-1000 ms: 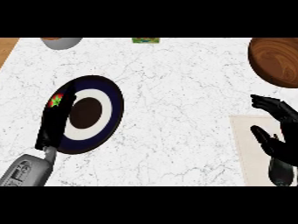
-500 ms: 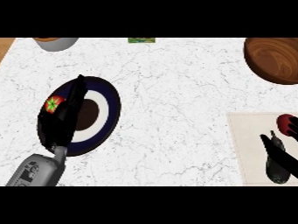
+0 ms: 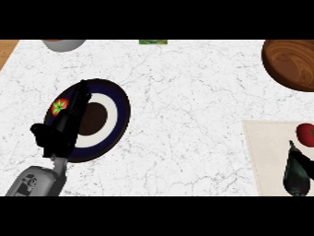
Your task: Pick the eggplant from the placemat and place it in the bowl
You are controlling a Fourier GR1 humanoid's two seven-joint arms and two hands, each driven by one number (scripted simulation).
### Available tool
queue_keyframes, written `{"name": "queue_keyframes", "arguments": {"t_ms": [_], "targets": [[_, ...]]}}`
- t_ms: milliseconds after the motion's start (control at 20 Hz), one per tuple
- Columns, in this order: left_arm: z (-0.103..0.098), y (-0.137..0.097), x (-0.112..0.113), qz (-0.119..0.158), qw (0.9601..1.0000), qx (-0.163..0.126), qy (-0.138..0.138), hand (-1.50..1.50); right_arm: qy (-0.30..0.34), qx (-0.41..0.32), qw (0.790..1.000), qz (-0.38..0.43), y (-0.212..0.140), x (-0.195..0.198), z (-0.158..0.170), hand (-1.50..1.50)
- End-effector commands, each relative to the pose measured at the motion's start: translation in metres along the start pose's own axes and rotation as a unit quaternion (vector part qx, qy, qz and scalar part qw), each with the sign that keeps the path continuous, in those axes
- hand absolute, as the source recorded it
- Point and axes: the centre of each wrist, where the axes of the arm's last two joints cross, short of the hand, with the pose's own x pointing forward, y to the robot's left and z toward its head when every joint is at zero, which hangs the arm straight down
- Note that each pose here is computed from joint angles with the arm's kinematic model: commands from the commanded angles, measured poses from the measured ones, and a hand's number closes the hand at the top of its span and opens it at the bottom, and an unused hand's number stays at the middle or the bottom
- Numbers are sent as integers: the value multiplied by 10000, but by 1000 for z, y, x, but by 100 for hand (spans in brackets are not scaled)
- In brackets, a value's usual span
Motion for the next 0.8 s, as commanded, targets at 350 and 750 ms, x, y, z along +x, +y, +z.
{"name": "queue_keyframes", "arguments": {"t_ms": [350, 750], "targets": [[-3, -1, 10, -5, 10000, -89, 29, 0, 1529, 668, 9835, 700, -37, 85, -58, -150], [6, -9, 8, 95, 9999, -60, -54, 0, 2508, 1544, 9473, 1259, -19, 43, -42, -150]]}}
